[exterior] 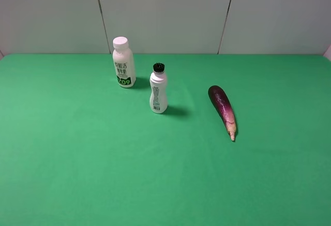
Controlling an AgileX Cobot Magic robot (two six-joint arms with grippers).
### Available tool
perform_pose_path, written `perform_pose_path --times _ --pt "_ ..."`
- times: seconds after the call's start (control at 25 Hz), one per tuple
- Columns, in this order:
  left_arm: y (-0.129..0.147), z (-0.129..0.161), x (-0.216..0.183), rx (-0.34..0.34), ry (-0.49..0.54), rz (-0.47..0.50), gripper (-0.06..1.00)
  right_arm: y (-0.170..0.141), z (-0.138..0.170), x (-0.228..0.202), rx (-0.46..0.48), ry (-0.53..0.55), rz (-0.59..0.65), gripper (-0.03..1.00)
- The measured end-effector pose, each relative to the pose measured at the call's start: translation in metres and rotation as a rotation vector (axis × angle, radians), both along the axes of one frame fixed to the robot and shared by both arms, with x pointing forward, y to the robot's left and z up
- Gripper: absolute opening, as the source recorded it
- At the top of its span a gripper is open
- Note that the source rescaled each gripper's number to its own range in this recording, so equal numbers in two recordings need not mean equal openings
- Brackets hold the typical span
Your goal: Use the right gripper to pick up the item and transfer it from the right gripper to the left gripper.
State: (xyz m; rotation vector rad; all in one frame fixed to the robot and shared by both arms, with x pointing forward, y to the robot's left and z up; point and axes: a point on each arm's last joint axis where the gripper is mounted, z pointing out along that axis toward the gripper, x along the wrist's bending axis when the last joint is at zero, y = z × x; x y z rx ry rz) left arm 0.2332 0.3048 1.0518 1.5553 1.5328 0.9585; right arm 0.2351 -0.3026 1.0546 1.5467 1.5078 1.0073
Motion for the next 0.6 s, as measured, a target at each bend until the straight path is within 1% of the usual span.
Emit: perform_pose_path --times 0.12,0.28,0.48,0.6 --pt "0.000 0.000 0.000 0.000 0.000 0.000 0.93 0.001 0.000 0.000 0.016 0.005 0.011 1.00" --pt "0.000 0.000 0.000 0.000 0.000 0.000 0.93 0.003 0.009 0.010 0.021 0.077 0.015 1.00" --pt "0.000 0.000 0.000 0.000 0.000 0.000 0.93 0.007 0.033 0.041 -0.011 0.201 0.056 1.00" --pt "0.000 0.000 0.000 0.000 0.000 0.000 0.93 0.013 0.044 0.063 -0.023 0.243 0.130 1.00"
